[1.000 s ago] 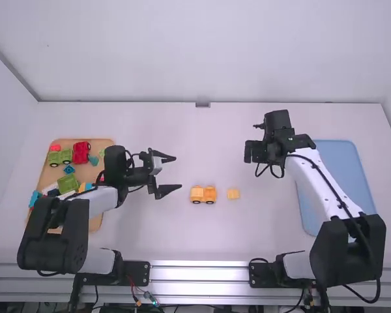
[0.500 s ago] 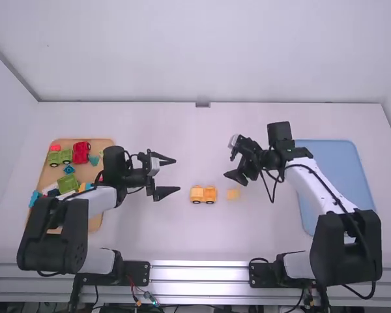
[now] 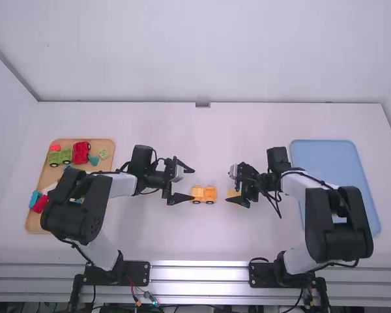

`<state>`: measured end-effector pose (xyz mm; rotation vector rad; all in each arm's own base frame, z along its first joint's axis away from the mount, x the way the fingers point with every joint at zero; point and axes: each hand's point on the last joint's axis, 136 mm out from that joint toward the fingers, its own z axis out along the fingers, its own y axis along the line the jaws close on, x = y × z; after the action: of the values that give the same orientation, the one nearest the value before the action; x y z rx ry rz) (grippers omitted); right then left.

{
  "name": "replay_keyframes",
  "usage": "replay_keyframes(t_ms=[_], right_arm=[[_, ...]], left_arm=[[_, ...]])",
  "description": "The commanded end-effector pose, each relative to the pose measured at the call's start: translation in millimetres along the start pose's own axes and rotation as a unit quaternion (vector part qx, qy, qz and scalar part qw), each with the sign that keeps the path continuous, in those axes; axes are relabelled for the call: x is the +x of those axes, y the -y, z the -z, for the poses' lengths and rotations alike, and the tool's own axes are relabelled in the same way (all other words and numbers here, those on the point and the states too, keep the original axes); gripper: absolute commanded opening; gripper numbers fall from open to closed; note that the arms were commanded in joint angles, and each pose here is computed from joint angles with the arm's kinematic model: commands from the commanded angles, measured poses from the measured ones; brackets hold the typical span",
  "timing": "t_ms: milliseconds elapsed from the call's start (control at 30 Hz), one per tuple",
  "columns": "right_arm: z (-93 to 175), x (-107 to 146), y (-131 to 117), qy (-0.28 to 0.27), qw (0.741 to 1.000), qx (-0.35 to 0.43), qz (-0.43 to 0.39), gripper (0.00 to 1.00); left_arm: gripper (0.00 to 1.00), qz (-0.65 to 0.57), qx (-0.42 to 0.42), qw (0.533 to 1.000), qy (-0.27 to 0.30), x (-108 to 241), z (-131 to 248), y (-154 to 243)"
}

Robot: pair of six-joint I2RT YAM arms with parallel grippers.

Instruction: Assemble lego blocks to make yellow taxi

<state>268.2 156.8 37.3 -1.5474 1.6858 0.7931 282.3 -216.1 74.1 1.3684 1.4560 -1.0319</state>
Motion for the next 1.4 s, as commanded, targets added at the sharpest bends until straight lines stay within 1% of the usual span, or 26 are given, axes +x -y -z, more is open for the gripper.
replay_keyframes(t_ms=[0,33,100,200,267,300,500,533,633,733,767,800,833,933,967,1033,1100,1133,1167,1233,1367], right_arm=[[0,10,-2,0.035,0.999,-0.014,0.020,0.97],[1,15,-1,0.038,0.999,-0.014,0.023,0.97],[2,27,2,0.040,0.999,-0.012,0.031,0.93],[-3,38,5,0.039,0.999,-0.016,0.021,0.86],[-6,45,8,0.033,0.999,-0.020,0.012,0.81],[-8,50,8,0.027,0.999,-0.023,0.013,0.75],[-20,61,8,0.020,0.999,-0.043,0.001,0.71],[-22,63,7,0.015,0.999,-0.046,0.001,0.66],[-26,68,5,0.001,0.999,-0.052,0.002,0.61],[-28,71,4,-0.014,0.998,-0.057,0.004,0.40],[-28,71,4,-0.016,0.998,-0.057,0.004,0.38],[-28,73,4,-0.019,0.998,-0.057,0.002,0.32],[-27,71,2,-0.013,0.998,-0.059,-0.002,0.22],[-25,57,2,0.017,0.997,-0.068,-0.012,0.21],[-23,51,2,0.028,0.997,-0.073,-0.014,0.17],[-16,39,2,0.044,0.995,-0.084,-0.011,0.13],[-8,18,-4,0.052,0.993,-0.106,-0.001,0.10],[-8,16,-4,0.052,0.993,-0.107,0.001,0.10],[-6,8,-6,0.054,0.992,-0.111,0.012,0.10],[-8,-6,-3,0.053,0.993,-0.105,0.030,0.11],[-14,-21,8,0.038,0.997,-0.070,0.019,0.09]], left_arm=[[0.99,-0.017,0.017,1.000,0.005,1,-8,4],[0.99,-0.017,0.017,1.000,0.004,1,-9,5],[0.99,-0.023,0.016,1.000,-0.004,3,-13,6],[0.99,-0.027,0.016,0.999,-0.007,3,-15,6],[0.99,-0.027,0.017,0.999,-0.005,3,-15,7],[0.99,-0.025,0.018,1.000,-0.003,2,-15,8],[0.99,-0.024,0.018,1.000,-0.002,2,-14,7],[0.99,-0.025,0.019,1.000,-0.002,2,-15,8],[0.99,-0.024,0.020,1.000,0.000,1,-14,8],[0.99,-0.025,0.021,0.999,-0.001,1,-15,9],[0.99,-0.025,0.020,0.999,-0.001,2,-15,8],[0.99,-0.024,0.019,1.000,-0.001,2,-14,8],[0.99,-0.025,0.018,0.999,-0.004,2,-15,8],[0.99,-0.022,0.010,1.000,-0.015,7,-15,6],[0.99,-0.021,0.006,1.000,-0.022,10,-15,6],[0.99,-0.027,0.009,0.999,-0.031,17,-20,8],[0.99,-0.026,0.010,0.999,-0.046,31,-27,9],[0.99,-0.025,0.009,0.999,-0.047,32,-28,9],[0.99,-0.023,0.013,0.998,-0.050,37,-32,10],[0.99,-0.021,0.024,0.998,-0.049,46,-39,13],[0.99,-0.015,0.029,0.998,-0.055,56,-45,12]])
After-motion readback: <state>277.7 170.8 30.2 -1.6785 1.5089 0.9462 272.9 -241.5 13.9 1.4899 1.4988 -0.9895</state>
